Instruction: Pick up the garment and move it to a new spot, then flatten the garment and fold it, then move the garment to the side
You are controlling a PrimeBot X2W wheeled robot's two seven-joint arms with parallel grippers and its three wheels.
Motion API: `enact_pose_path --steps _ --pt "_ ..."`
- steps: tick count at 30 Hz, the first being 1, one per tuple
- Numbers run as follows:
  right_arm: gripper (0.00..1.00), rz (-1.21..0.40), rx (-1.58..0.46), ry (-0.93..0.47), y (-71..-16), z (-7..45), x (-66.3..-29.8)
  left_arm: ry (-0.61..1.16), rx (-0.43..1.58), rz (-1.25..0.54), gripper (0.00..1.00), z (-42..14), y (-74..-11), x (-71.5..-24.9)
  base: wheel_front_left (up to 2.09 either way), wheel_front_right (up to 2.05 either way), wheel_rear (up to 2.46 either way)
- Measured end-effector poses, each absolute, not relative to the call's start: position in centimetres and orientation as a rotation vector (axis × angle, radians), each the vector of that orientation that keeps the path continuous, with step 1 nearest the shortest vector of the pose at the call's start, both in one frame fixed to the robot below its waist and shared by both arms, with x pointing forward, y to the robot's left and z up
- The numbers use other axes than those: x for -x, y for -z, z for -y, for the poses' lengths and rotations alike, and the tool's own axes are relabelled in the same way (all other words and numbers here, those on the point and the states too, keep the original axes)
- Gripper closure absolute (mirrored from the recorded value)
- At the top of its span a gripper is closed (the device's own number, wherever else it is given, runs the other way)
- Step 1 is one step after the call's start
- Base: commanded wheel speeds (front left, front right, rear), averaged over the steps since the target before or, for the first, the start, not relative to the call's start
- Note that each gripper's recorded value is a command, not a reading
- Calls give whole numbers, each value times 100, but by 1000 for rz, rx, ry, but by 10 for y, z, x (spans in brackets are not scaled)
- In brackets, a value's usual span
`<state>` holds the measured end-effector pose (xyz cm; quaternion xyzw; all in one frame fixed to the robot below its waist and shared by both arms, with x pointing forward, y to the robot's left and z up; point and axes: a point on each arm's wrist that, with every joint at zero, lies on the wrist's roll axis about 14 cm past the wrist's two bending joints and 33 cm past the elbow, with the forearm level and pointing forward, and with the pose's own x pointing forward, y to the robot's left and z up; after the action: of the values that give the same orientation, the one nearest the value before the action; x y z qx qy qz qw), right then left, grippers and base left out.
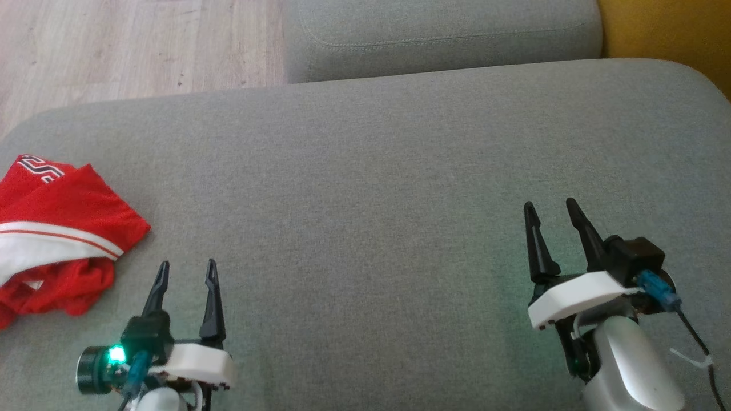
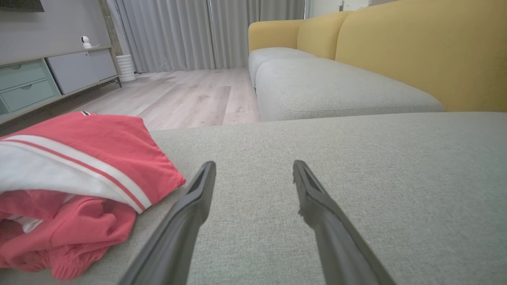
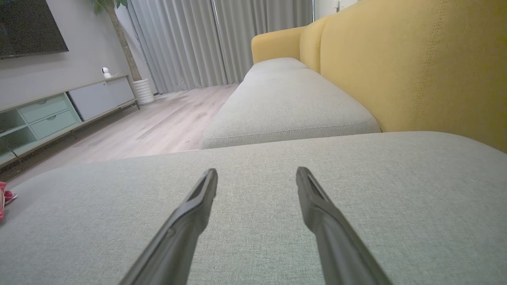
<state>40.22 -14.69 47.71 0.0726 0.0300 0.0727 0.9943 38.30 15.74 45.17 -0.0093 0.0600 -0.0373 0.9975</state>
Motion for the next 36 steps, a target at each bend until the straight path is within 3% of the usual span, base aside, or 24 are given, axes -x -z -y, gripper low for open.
enact_pose_path --steps 24,36 --pt "0 -59 -95 -91 -473 167 -402 -13 -24 -89 0 -179 -457 -385 0 0 0" --pt "0 -75 -89 -230 -469 117 -418 -122 -5 -108 0 -215 -452 -363 0 0 0"
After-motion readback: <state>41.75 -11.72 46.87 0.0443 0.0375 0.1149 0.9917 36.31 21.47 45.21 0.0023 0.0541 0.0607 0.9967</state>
